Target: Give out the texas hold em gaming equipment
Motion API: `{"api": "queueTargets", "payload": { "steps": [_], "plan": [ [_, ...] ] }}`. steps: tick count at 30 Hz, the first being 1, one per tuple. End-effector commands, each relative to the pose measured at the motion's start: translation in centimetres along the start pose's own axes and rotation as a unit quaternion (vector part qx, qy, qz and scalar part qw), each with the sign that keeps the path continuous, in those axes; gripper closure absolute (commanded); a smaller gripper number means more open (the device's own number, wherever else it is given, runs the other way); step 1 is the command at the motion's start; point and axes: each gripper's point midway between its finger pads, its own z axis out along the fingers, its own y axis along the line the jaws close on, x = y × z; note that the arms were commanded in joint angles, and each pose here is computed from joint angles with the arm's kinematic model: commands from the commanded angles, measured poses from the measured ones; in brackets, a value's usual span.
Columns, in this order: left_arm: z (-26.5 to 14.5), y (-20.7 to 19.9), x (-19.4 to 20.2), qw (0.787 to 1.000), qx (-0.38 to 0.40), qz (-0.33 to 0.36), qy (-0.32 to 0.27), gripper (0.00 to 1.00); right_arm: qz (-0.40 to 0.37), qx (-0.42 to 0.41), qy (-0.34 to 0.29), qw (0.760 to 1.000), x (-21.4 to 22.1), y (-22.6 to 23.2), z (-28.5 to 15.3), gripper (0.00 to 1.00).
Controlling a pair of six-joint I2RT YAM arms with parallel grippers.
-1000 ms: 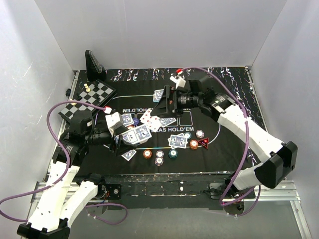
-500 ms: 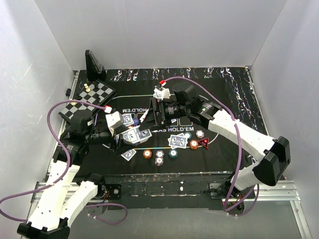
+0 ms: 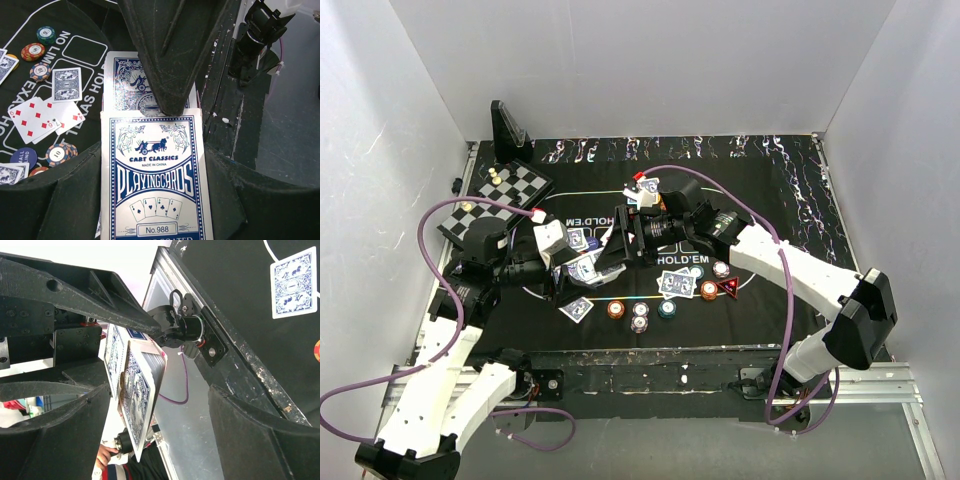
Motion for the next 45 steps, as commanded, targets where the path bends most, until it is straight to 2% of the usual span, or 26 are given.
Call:
{"api": "queueTargets", "payload": {
  "steps": [1,5,9,29,45],
  "plan": [
    [-0.2,-0.1,-1.4,1.000,0.001,0.019,-0.020,1.00,-0.011,-0.024,0.001,1.000,-0.1,0.9,0.1,0.19],
    [-0.3,-0.1,-1.5,1.000,0.001,0.021,-0.022,1.00,-0.006,-0.024,0.007,1.000,0.1,0.7,0.3,0.34],
    [-0.3,-0.2,-1.4,1.000,0.001,0.021,-0.022,1.00,-0.005,-0.025,0.008,1.000,0.1,0.7,0.3,0.40],
    [-0.5,-0.6,-1.6,0.999,0.003,0.023,-0.027,1.00,0.001,-0.018,-0.015,1.000,-0.8,0.1,-1.8,0.45],
    [-0.6,-0.8,-1.8,0.999,0.004,0.022,-0.030,1.00,-0.005,-0.010,-0.035,0.999,-1.4,0.0,-3.5,0.54]
  ]
}}
